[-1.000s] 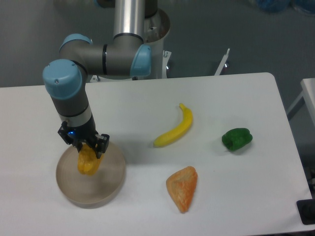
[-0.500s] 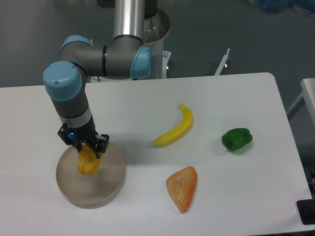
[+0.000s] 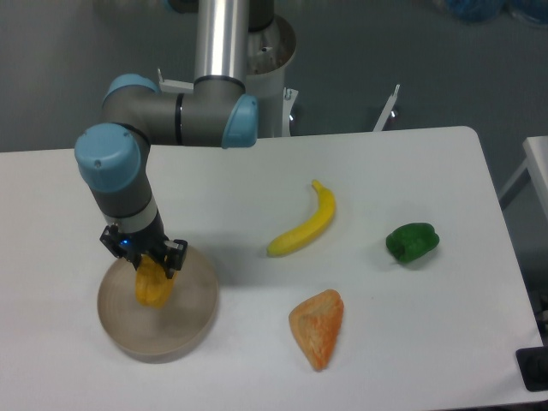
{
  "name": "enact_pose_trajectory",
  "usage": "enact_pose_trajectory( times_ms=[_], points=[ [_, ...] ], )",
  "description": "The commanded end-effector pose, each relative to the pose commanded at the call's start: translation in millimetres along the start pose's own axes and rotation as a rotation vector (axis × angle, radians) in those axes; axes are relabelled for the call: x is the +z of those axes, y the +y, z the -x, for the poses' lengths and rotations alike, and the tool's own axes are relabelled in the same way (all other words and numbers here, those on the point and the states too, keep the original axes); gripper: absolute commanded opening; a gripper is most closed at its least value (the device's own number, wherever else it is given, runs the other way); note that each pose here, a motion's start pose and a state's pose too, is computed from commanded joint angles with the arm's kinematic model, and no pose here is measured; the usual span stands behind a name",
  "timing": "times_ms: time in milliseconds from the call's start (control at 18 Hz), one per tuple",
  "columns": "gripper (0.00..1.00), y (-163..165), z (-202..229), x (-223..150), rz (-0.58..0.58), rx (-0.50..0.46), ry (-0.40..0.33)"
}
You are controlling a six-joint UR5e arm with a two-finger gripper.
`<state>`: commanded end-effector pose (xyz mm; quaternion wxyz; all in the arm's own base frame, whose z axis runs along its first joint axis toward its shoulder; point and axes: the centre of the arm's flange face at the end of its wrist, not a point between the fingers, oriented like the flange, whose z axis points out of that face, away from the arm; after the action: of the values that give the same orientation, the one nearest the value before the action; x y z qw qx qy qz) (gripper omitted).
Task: Place the yellow pepper on the plate
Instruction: 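Lower the yellow pepper onto the plate center with the gripper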
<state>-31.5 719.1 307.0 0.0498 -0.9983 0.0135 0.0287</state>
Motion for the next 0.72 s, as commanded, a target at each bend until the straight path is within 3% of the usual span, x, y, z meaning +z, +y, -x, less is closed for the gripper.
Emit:
enact_pose_trajectory(
  times_ms=[111,722],
  points=[
    [0.4,-2,0,11,0.009,0.057,0.001],
    [0.41,-6,-6,25,0.021,0.102,0.003]
  ],
)
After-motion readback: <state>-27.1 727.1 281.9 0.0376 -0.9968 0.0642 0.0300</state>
